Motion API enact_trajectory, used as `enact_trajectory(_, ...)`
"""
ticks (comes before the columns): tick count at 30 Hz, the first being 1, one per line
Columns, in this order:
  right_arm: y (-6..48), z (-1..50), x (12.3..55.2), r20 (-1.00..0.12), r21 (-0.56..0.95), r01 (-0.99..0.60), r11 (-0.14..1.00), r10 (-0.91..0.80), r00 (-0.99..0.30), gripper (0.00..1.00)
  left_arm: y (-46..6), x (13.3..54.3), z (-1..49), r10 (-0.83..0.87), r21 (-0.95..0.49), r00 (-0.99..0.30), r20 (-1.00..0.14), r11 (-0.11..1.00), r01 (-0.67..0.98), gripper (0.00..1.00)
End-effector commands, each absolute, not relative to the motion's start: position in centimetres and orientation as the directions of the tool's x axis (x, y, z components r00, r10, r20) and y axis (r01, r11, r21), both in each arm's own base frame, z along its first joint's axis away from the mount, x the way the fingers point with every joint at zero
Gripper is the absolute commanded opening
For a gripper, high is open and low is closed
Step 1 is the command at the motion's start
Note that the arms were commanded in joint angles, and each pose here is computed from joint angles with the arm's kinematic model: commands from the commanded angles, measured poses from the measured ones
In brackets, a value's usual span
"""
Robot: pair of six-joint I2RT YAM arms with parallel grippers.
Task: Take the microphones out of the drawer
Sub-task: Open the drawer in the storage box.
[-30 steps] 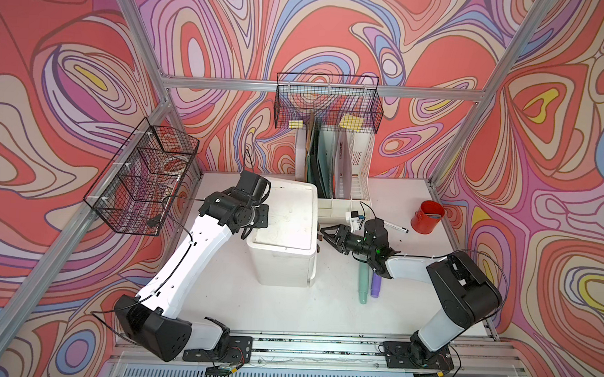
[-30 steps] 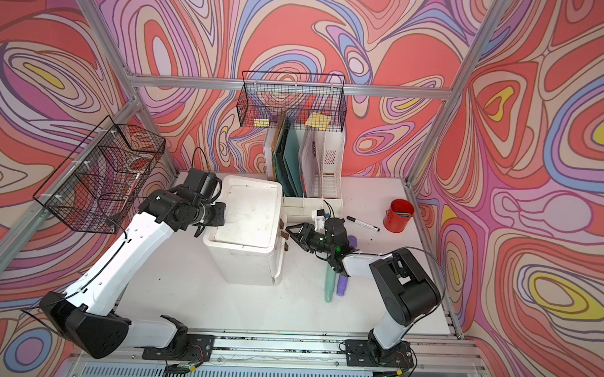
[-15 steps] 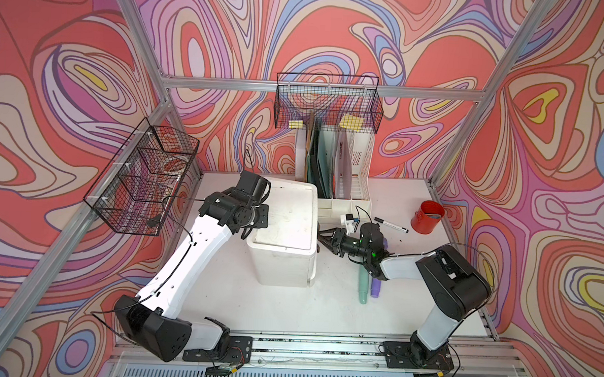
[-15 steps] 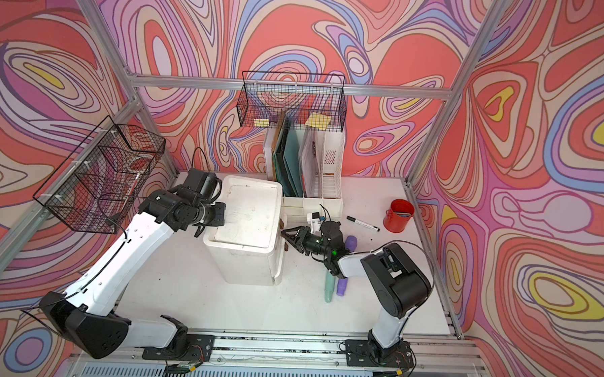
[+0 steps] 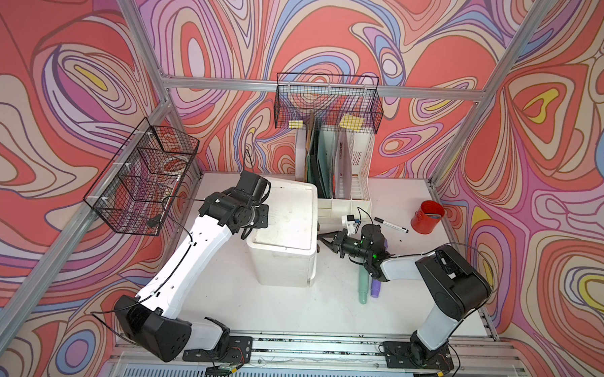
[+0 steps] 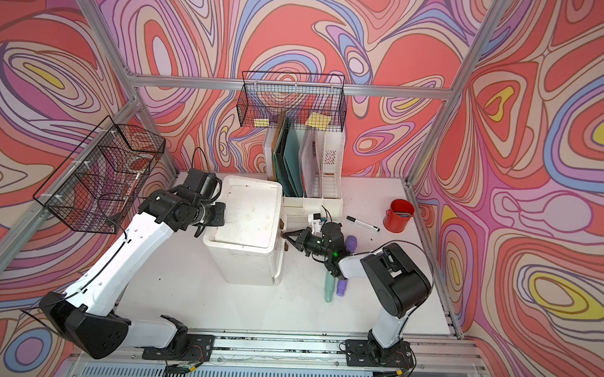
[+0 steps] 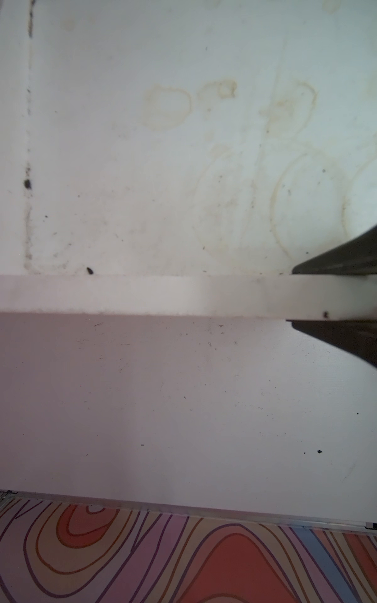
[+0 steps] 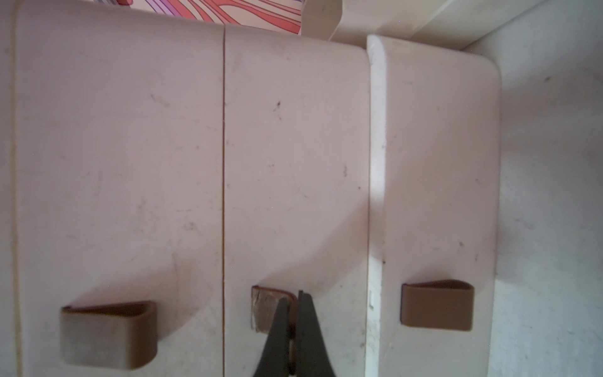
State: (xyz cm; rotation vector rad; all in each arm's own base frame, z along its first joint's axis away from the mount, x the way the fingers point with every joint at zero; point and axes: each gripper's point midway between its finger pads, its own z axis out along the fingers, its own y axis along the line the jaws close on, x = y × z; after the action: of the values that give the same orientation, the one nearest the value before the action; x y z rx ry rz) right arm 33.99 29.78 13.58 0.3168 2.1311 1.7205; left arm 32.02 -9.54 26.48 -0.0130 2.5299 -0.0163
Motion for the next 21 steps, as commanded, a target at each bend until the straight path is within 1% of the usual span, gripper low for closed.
enact_trajectory(1,29.7,13.3,33.5,-0.176,0.964,-0.076,0.255,0.395,-0.902,0.0,-10.9,32.1,26.9,0.014,-0.04,-0.798,-0.602,0.998,0.047,0.0)
enact_trajectory(10,27.2,11.7,33.4,-0.199,0.909,-0.008,0.416,0.418,-0.887,0.0,-10.9,32.1,26.8,0.017,-0.037,-0.801,-0.599,0.998,0.049,0.0)
enact_trajectory(21,22.4,11.2,33.3,-0.302,0.762,0.064,0.644,0.441,-0.845,0.0,-10.8,32.0,27.0,0.02,-0.034,-0.796,-0.605,0.998,0.05,0.0)
